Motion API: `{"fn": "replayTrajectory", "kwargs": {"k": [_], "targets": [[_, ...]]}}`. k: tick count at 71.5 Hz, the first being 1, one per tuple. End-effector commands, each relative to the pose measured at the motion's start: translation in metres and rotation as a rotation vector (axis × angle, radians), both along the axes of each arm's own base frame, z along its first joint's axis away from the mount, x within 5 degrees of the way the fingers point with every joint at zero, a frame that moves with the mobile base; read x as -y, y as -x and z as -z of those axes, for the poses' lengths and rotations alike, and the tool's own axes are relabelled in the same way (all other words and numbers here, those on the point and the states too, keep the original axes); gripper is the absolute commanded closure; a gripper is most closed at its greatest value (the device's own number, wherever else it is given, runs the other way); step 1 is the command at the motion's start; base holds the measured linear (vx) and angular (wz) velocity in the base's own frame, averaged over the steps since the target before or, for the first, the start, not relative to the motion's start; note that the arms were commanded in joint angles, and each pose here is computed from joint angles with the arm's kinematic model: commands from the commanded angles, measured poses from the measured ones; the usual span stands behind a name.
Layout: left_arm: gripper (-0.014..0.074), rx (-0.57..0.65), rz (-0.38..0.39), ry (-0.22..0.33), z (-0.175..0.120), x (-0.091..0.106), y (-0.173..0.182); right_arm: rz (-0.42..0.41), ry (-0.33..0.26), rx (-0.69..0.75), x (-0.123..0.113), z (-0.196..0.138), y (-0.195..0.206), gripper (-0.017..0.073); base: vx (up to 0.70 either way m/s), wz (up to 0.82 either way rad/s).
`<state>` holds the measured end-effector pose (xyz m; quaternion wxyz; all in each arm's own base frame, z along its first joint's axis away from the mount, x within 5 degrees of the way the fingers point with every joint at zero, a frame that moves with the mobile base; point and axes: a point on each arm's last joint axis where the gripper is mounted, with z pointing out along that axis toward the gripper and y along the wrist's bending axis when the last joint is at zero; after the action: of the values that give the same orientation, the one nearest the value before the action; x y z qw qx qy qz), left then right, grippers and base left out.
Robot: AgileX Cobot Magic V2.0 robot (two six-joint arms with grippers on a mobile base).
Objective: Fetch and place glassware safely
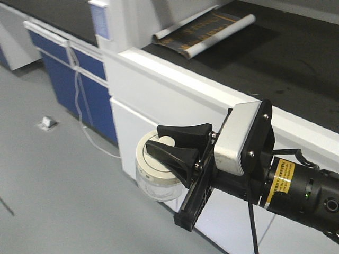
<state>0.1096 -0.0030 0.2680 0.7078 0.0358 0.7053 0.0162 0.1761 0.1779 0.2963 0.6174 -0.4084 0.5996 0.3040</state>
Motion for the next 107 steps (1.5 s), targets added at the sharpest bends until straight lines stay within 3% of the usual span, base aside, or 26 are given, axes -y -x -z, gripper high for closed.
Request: {"fn": "replayTrajectory", "kwargs": {"k": [1, 59, 107], "targets": [[0.0601, 0.098, -0.001, 0.018, -0.0162, -0.0002, -0.0002, -0.036, -0.116, 0.061, 0.0003, -0.0233, 0.0051, 0.0563, -0.11, 0.45], [0.0601, 0.098, -0.001, 0.018, -0.0162, -0.0002, -0.0002, -0.036, -0.116, 0.061, 0.0003, -0.0234, 0.0051, 0.0563, -0.08, 0.47], [0.0601, 0.098, -0.001, 0.018, -0.0162, -0.0002, -0.0002, -0.035, -0.115, 0.060, 0.0003, -0.0233, 0.0050, 0.0563, 0.09, 0.45]]}}
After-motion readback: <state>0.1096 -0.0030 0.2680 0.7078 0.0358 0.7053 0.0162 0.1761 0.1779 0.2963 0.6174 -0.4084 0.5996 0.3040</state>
